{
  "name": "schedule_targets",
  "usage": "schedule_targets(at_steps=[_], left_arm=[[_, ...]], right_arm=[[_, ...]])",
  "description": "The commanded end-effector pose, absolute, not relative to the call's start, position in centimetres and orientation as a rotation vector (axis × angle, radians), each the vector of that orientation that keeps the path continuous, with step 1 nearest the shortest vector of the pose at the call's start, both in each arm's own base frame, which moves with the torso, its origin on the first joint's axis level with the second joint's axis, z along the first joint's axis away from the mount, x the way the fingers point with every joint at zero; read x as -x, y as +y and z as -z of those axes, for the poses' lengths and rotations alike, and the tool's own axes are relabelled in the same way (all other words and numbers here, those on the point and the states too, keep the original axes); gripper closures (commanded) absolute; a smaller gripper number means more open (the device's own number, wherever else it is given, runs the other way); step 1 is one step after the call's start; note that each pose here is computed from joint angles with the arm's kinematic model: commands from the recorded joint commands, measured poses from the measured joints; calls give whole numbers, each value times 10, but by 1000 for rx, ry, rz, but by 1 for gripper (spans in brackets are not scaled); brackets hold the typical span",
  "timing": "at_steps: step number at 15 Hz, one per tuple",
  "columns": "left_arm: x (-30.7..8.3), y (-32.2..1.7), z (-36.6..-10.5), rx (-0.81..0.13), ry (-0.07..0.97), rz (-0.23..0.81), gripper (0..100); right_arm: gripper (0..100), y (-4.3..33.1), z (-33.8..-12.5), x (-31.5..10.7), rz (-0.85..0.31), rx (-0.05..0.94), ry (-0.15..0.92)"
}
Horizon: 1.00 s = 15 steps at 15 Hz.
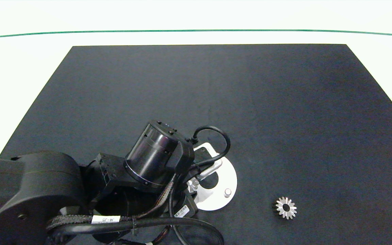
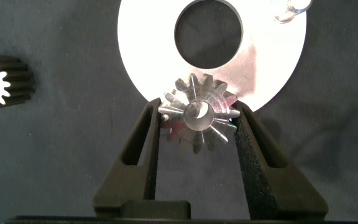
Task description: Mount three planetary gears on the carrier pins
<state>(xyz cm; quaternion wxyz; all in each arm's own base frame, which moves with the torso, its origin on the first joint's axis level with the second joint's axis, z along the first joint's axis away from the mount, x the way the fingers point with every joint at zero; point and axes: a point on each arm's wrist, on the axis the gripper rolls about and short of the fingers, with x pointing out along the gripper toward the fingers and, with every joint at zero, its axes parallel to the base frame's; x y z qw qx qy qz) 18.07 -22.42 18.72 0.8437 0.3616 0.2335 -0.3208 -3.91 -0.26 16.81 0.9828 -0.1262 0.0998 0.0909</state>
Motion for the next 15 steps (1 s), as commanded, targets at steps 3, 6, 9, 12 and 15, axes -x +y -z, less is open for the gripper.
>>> schedule_targets(at_steps=[3, 6, 9, 12, 15], left_arm=[[-185, -220, -186, -763, 503, 656, 100], [-185, -220, -185, -763, 507, 656, 100], [-186, -221, -183, -765, 512, 656, 100], [-186, -220, -181, -767, 520, 655, 100], [-187, -220, -182, -761, 510, 652, 100]], right_arm=[[0, -3, -167, 39, -184, 255, 206], [0, -3, -167, 39, -184, 255, 206], [0, -3, -167, 39, -185, 255, 208], [0, -3, -167, 39, -185, 255, 208], [0, -3, -167, 39, -185, 253, 206]])
